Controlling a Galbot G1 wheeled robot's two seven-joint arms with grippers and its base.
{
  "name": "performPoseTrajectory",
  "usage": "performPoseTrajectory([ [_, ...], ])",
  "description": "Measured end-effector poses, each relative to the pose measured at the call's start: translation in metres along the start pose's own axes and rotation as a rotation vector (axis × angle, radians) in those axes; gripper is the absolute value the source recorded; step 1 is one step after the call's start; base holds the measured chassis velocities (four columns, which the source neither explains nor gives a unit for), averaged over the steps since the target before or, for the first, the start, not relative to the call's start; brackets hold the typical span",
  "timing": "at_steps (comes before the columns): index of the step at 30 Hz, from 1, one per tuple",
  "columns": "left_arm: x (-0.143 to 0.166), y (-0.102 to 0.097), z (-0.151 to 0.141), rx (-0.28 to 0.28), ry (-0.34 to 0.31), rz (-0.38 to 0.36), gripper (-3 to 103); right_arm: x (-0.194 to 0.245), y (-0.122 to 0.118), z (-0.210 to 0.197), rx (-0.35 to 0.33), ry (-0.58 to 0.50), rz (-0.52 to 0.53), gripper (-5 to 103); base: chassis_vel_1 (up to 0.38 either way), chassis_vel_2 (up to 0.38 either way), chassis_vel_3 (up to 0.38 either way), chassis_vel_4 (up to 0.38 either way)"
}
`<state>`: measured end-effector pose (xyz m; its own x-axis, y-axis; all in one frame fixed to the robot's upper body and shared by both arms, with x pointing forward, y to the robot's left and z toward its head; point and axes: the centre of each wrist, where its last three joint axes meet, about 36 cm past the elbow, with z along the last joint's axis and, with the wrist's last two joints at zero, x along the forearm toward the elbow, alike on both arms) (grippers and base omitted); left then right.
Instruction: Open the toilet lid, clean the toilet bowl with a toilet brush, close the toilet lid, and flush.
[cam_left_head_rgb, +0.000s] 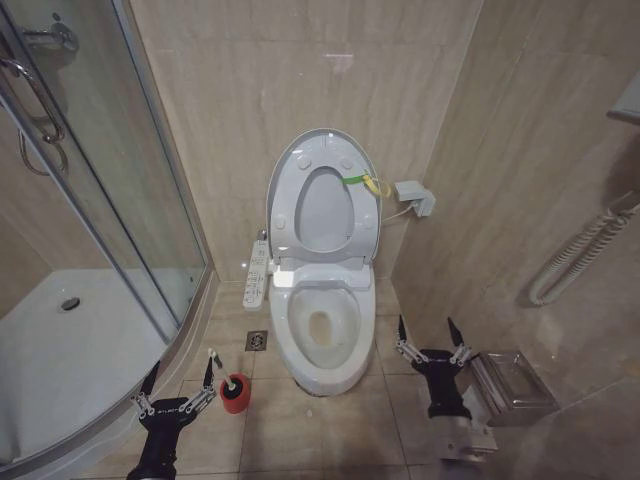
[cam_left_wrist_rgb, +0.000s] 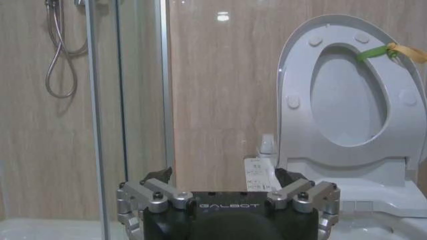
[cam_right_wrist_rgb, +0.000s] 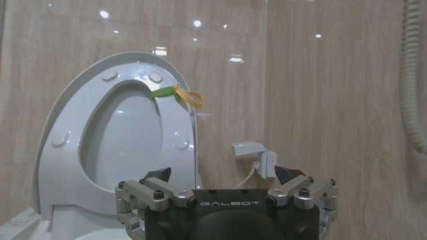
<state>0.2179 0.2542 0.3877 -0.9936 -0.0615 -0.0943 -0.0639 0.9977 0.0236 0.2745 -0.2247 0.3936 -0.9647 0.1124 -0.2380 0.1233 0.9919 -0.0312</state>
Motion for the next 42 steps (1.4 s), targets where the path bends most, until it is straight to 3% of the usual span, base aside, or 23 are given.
performPoseTrajectory([
  [13,0.000,0.000,0.000,0.000,0.000,0.000,100,-0.015,0.003,0.001,0.001,-0.014,-0.023,100,0.000,0.000,0.000,0.000],
  [24,0.000,0.000,0.000,0.000,0.000,0.000,100,-0.060,-0.001,0.012,-0.040,-0.028,-0.021,100,0.000,0.000,0.000,0.000],
  [36,0.000,0.000,0.000,0.000,0.000,0.000,100,-0.115,-0.013,0.023,-0.022,-0.063,-0.018,100,0.000,0.000,0.000,0.000],
  [42,0.000,0.000,0.000,0.000,0.000,0.000,100,-0.121,-0.020,0.027,-0.014,-0.060,0.003,100,0.000,0.000,0.000,0.000],
])
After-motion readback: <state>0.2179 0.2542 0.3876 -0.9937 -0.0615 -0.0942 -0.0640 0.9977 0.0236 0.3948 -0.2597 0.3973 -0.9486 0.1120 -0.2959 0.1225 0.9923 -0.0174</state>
